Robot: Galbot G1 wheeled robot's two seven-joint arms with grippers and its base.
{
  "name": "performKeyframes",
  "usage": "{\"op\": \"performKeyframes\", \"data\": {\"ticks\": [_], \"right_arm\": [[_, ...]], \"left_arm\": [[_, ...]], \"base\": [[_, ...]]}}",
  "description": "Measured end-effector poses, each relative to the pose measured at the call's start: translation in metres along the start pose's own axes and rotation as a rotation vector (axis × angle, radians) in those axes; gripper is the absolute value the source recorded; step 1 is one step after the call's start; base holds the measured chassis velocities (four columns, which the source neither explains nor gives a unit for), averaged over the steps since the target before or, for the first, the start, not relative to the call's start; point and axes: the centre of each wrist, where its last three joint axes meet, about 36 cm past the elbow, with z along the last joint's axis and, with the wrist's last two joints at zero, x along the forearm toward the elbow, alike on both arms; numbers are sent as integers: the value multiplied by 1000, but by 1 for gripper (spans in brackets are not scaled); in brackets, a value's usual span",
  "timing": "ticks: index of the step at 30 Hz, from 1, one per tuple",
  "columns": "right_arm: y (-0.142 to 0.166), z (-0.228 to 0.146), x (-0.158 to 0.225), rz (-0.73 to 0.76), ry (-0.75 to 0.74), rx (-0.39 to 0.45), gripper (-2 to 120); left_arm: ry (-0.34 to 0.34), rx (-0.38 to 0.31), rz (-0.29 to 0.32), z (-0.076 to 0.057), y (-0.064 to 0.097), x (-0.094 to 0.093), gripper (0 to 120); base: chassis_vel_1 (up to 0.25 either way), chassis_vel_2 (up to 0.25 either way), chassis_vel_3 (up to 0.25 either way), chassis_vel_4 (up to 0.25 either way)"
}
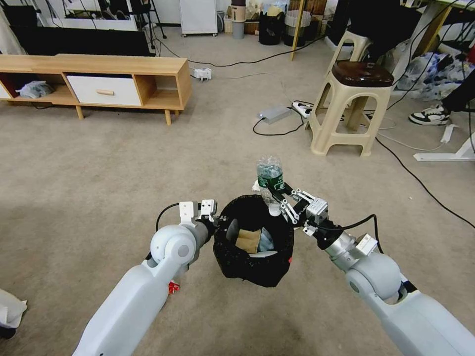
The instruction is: Pick up the trash bin and place the garbage on the floor into it.
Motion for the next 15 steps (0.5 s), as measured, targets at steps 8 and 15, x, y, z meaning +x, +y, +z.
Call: {"op": "performKeyframes", "data": {"ticks": [8, 15], "right_arm": [[-1, 6, 8, 36, 76, -14, 16], [-2, 10, 12, 41, 112, -15, 16]], "left_arm": [[-1, 2, -4, 5, -1, 3, 0], [-7, 6, 2, 3, -3, 3, 0]], "base": [[0, 0, 0, 0], [0, 0, 0, 0]]}}
